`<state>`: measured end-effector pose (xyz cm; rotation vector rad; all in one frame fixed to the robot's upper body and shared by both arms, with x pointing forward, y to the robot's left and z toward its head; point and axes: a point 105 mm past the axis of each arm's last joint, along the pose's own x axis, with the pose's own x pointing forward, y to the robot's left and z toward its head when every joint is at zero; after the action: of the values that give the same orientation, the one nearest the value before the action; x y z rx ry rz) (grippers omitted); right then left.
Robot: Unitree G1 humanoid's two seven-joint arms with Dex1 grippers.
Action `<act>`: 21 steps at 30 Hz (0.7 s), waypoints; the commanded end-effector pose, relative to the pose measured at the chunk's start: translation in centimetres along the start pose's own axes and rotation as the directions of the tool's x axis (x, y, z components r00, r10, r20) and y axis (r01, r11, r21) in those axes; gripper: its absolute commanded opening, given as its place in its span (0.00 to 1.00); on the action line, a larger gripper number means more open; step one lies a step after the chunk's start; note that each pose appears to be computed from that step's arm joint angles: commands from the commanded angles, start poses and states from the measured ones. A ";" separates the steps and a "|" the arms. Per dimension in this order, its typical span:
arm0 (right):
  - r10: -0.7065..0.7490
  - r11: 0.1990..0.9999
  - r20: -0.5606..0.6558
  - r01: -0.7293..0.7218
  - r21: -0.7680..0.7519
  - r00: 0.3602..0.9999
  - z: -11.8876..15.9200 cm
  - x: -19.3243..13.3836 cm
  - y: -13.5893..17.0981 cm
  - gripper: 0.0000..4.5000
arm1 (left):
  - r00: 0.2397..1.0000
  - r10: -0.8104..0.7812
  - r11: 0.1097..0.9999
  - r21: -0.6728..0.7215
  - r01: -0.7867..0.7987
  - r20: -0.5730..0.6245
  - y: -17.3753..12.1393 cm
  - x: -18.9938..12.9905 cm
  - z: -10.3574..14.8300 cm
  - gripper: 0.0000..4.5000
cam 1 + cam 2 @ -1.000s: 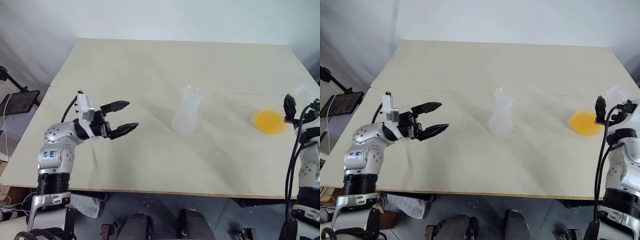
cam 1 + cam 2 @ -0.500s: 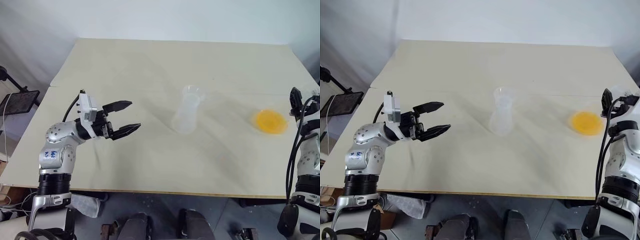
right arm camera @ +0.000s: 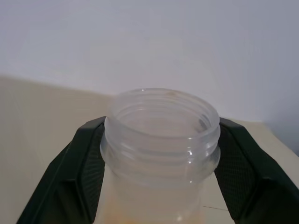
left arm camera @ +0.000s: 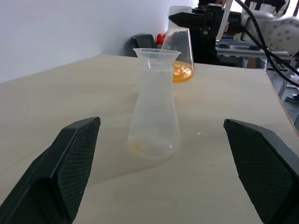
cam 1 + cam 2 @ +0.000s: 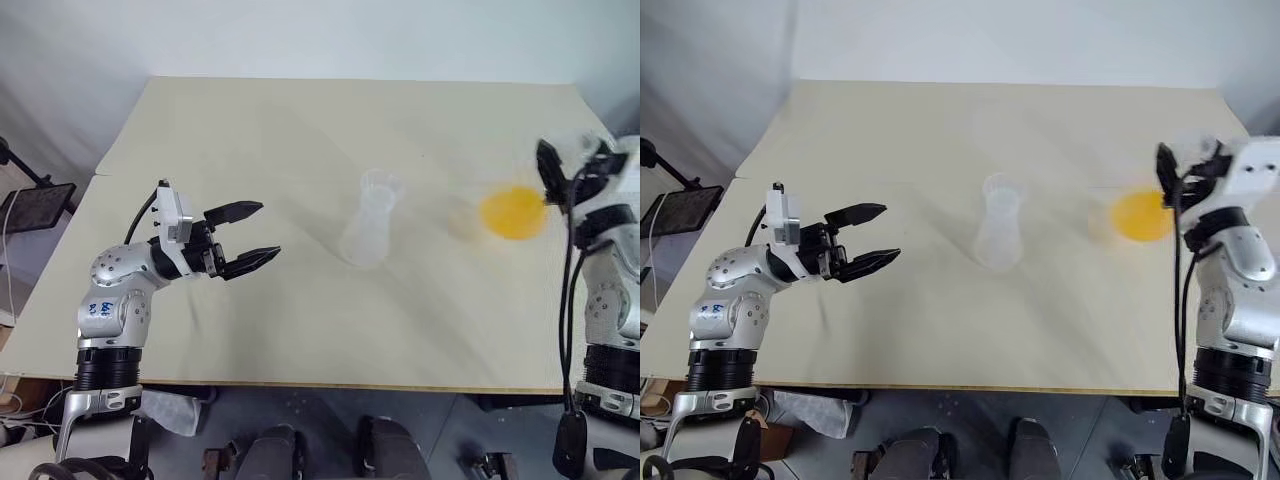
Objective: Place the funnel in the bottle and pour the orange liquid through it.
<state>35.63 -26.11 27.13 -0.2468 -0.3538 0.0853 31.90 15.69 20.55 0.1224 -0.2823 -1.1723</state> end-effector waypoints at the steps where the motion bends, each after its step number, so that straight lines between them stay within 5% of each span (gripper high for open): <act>1: 0.058 0.976 0.069 -0.042 -0.212 0.996 3.8 0.0 2.7 0.62 | 1.000 0.022 1.000 0.017 -0.023 0.015 0.1 -0.7 0.3 1.00; 12: 0.255 0.736 0.125 -0.109 -0.668 0.959 5.4 0.0 9.5 0.62 | 0.998 0.054 0.999 0.001 -0.054 0.041 -0.8 -0.6 -0.5 1.00; 21: 0.311 0.557 0.140 -0.061 -0.828 0.940 5.2 0.9 11.5 0.62 | 0.997 0.059 0.998 -0.001 -0.059 0.049 -0.9 -0.4 -0.6 1.00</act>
<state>34.74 -14.20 27.46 -1.1918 -0.5456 0.2118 31.67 15.91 18.69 0.0667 -0.2733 -1.1075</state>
